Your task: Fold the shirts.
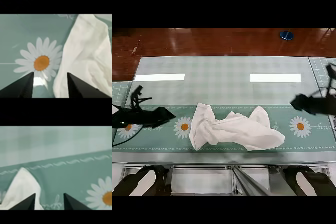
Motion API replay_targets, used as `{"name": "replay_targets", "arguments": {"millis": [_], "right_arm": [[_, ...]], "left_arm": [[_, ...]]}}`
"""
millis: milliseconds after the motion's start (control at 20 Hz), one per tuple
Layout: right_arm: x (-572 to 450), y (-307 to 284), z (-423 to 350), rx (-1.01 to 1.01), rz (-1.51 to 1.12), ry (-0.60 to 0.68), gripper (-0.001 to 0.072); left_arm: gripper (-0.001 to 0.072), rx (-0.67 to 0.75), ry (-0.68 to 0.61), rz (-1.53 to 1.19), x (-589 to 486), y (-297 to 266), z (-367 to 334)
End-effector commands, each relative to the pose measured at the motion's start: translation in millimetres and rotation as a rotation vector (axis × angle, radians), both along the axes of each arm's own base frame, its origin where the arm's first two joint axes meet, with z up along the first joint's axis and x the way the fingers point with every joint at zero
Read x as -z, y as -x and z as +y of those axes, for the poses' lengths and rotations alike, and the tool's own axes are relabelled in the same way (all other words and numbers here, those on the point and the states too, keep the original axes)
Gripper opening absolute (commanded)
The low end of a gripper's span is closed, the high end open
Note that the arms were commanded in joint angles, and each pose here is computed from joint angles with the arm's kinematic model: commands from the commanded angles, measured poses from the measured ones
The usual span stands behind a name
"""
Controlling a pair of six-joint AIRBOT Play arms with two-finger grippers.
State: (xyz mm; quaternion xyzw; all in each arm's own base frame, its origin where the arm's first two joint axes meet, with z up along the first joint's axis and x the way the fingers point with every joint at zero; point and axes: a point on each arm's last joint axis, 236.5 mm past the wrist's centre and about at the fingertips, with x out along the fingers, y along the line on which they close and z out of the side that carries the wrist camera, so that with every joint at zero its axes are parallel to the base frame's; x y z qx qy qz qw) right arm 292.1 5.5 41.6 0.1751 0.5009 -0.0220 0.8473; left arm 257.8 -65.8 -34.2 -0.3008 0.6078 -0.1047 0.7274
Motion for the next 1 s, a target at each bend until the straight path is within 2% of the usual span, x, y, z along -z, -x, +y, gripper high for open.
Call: {"name": "replay_targets", "arguments": {"millis": [0,150,350,600,650,700,800,950], "right_arm": [[39,52,-22,0.194,0.004,-0.172,0.0404],[47,51,-9,0.243,-0.016,-0.319,0.0404],[51,54,-6,0.241,-0.001,-0.333,0.0404],[54,57,-1,0.257,0.039,-0.387,0.0404],[60,60,-4,0.268,0.065,-0.399,0.0404],[66,62,-10,0.272,0.086,-0.402,0.0404],[85,73,-25,0.296,0.157,-0.396,0.0404],[110,97,-14,0.235,0.331,-0.501,0.0404]], "left_arm": [[0.0507,0.034,0.186,0.169,22,32,-34],[0.0507,0.076,0.199,0.211,33,39,-50],[0.0507,0.174,0.157,0.260,58,49,-77],[0.0502,0.131,0.192,0.272,72,38,-104],[0.0378,0.134,0.188,0.276,75,39,-104],[0.0037,0.153,0.189,0.269,75,41,-105],[0.0016,0.199,0.200,0.262,72,46,-107],[0.0016,0.202,0.202,0.266,71,47,-107]]}}
